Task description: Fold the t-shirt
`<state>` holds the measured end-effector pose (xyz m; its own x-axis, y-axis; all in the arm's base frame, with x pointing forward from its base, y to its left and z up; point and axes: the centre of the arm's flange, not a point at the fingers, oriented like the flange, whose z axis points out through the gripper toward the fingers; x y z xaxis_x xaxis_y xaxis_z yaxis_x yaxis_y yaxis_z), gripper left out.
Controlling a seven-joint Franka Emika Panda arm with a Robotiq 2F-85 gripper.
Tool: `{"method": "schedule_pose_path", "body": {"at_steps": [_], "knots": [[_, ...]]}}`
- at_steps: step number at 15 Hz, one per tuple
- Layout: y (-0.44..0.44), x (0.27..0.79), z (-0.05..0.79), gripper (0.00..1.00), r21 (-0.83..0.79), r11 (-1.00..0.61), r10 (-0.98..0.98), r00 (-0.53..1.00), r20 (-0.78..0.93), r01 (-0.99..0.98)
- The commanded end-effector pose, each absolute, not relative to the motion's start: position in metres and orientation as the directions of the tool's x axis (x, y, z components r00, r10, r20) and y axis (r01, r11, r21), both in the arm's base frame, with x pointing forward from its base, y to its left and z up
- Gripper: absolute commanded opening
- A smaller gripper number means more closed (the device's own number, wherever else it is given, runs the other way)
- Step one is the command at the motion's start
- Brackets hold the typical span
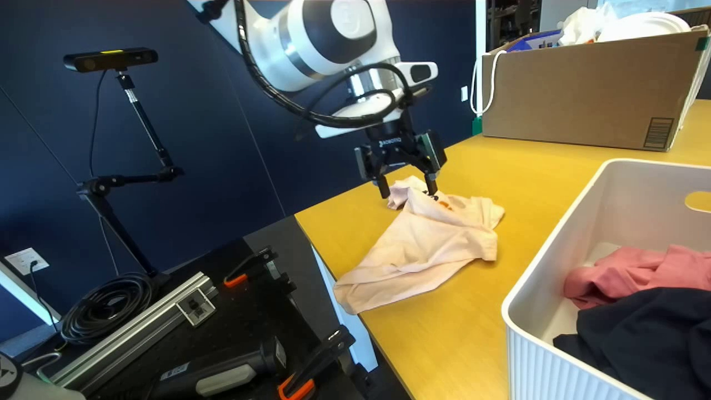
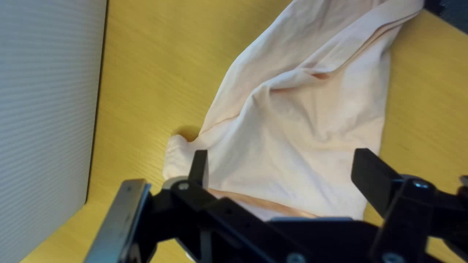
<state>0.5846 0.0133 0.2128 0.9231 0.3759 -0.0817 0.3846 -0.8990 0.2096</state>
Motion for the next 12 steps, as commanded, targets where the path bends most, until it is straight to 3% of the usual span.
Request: {"method": "schedule_pose_path", "body": {"at_steps": [1, 12], "knots": [[0.023, 0.532, 0.261, 1.00, 0.189, -0.927, 0.319, 0.946, -0.060, 0.325], [0.029, 0.524, 0.263, 1.00, 0.172, -0.940, 0.291, 0.956, -0.043, 0.294]]}}
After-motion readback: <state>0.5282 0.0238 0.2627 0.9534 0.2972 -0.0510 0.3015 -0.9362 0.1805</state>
